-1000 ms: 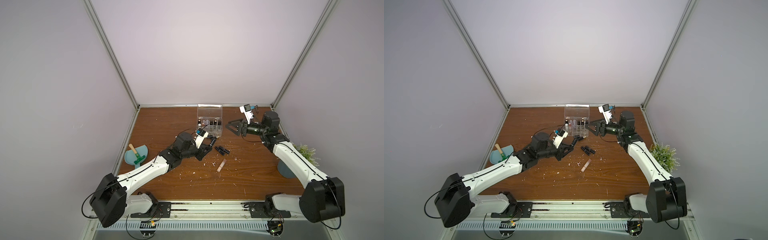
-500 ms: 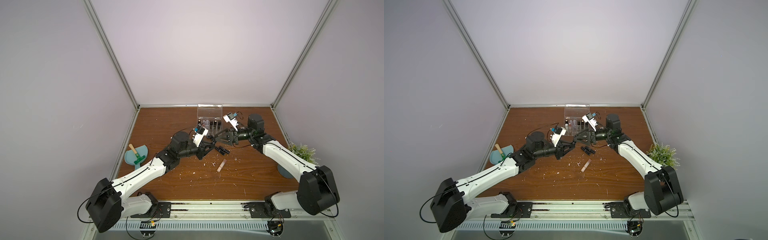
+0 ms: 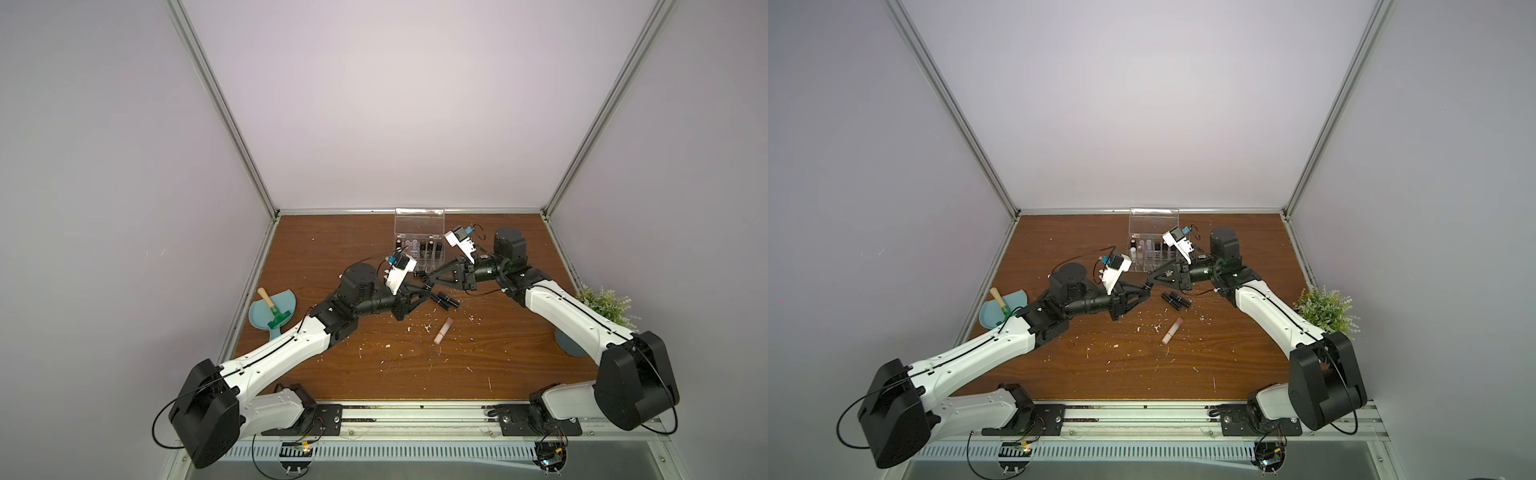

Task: Arrange the lipsticks in the organizer
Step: Pick up the lipstick at the center of the board, then place the lipstick in the storage box.

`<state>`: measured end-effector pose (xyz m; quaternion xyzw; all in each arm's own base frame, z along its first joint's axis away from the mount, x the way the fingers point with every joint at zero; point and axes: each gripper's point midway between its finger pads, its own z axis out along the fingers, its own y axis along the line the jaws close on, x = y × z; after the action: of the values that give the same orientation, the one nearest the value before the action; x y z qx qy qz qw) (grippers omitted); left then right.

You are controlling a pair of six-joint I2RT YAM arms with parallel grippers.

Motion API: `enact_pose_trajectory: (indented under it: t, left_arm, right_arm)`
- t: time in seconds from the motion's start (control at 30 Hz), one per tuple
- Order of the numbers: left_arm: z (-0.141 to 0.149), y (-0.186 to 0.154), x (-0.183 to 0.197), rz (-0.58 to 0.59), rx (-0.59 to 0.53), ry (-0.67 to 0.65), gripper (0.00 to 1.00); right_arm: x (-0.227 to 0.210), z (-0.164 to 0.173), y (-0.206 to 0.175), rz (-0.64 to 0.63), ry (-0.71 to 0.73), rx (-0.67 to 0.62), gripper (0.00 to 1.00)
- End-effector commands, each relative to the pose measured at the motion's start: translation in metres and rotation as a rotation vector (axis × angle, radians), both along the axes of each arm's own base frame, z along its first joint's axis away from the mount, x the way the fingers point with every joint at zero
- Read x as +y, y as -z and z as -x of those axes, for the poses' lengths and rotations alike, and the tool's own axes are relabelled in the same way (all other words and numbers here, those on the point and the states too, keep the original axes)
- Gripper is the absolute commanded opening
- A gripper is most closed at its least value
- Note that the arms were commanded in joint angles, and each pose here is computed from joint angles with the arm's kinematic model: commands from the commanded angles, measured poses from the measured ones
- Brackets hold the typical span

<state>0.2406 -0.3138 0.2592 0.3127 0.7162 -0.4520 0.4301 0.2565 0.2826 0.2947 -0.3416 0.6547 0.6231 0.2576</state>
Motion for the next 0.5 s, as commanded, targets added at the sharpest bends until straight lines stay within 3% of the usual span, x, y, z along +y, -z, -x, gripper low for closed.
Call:
enact_pose_trajectory:
  t: [0.0,0.13,0.23,0.47]
  left_arm:
    - [-0.009,0.000,0.008,-0.015,-0.015,-0.049,0.29]
    - [-0.017,0.001,0.016,-0.042,-0.019,-0.117,0.60]
    - [-0.024,0.006,0.030,-0.089,-0.018,-0.205,0.75]
    - [-0.025,-0.002,0.062,-0.103,-0.072,-0.347,0.77]
  right_arm:
    - [0.001,0.011,-0.029,-0.042,-0.050,-0.074,0.17]
    - [0.002,0.001,-0.033,-0.036,-0.004,-0.094,0.10]
    - [0.004,-0.016,-0.031,-0.016,0.060,-0.097,0.08]
    - [0.007,-0.088,0.000,0.107,0.309,-0.102,0.04]
